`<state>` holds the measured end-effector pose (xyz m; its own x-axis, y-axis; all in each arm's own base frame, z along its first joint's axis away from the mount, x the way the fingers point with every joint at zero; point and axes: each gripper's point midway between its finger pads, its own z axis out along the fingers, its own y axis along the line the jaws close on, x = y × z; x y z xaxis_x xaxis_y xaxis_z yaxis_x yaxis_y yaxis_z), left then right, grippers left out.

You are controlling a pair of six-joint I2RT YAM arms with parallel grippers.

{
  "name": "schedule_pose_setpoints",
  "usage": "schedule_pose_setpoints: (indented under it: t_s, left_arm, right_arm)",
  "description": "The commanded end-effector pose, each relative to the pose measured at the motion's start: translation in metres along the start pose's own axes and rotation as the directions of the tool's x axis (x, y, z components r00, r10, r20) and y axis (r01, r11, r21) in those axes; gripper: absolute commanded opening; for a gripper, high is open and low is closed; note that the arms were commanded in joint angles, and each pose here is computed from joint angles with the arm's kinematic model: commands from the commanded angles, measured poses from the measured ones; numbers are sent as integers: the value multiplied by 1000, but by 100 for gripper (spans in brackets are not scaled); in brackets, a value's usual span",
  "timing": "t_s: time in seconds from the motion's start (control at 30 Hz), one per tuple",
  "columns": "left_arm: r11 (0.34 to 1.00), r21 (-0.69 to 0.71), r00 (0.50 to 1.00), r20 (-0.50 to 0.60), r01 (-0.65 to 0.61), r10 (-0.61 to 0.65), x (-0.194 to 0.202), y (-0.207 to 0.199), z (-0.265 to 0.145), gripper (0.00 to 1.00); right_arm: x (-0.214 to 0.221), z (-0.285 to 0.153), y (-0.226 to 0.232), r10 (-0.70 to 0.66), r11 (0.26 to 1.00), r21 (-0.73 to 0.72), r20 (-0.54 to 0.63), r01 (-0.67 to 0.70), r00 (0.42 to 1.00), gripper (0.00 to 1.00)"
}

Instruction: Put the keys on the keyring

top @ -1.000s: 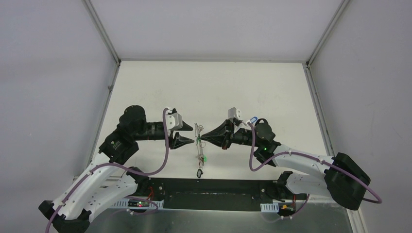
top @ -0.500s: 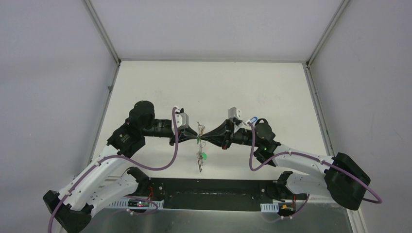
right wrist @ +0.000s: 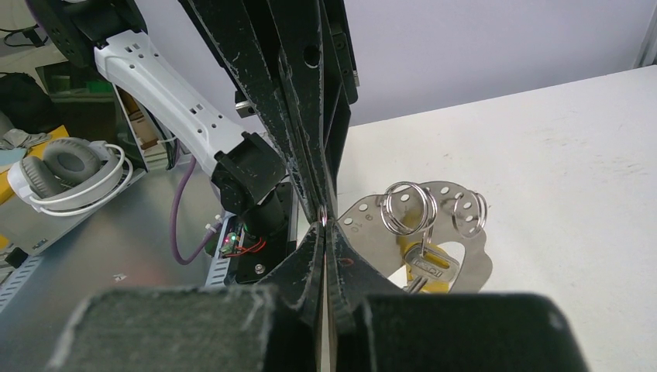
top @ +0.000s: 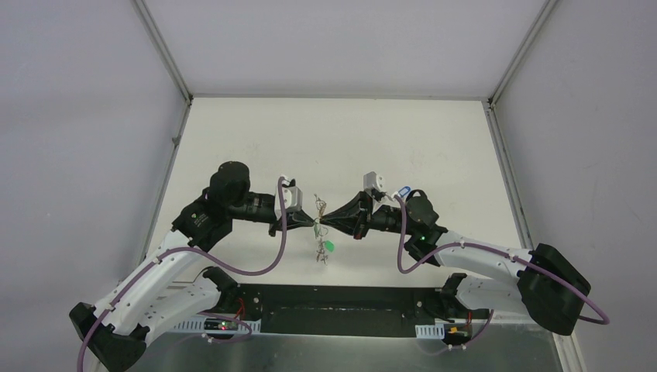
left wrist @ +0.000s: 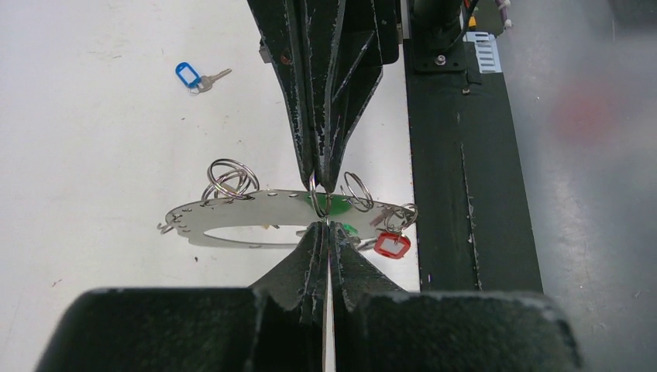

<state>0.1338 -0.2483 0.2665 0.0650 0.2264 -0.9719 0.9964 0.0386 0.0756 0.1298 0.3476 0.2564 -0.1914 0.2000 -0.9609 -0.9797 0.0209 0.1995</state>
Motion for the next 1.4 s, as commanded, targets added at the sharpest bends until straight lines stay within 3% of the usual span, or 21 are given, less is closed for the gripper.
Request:
schedule_pose_setpoints:
  t_s: [0.0,0.33,0.53,0.67,1.1,1.37]
  left_arm:
    - [998,60,1000,-6,10,-10,4,-14,1,0]
    - [998,28,999,8,48,-48,0,-14,18,2]
    - [994,-86,997,43,65,-62,-3,-7,7,32]
    - [989,-130,995,82,75,-65,-8,-6,0,43]
    - [983,-139,989,97,122,-109,-11,5,10,40]
    - [985,-125,988,108,119,-106,-15,5,13,23]
  right_arm:
    - [-30,1,8,-50,998,-17,100,52,994,0]
    - [-31,1,8,-46,999,-19,108,48,993,0]
    - [-32,0,9,-47,999,-16,112,49,993,0]
    - [-32,0,9,-47,999,-15,112,49,993,0]
    - [-32,0,8,-46,999,-12,113,48,993,0]
    - [-31,-1,8,-45,999,-7,109,46,993,0]
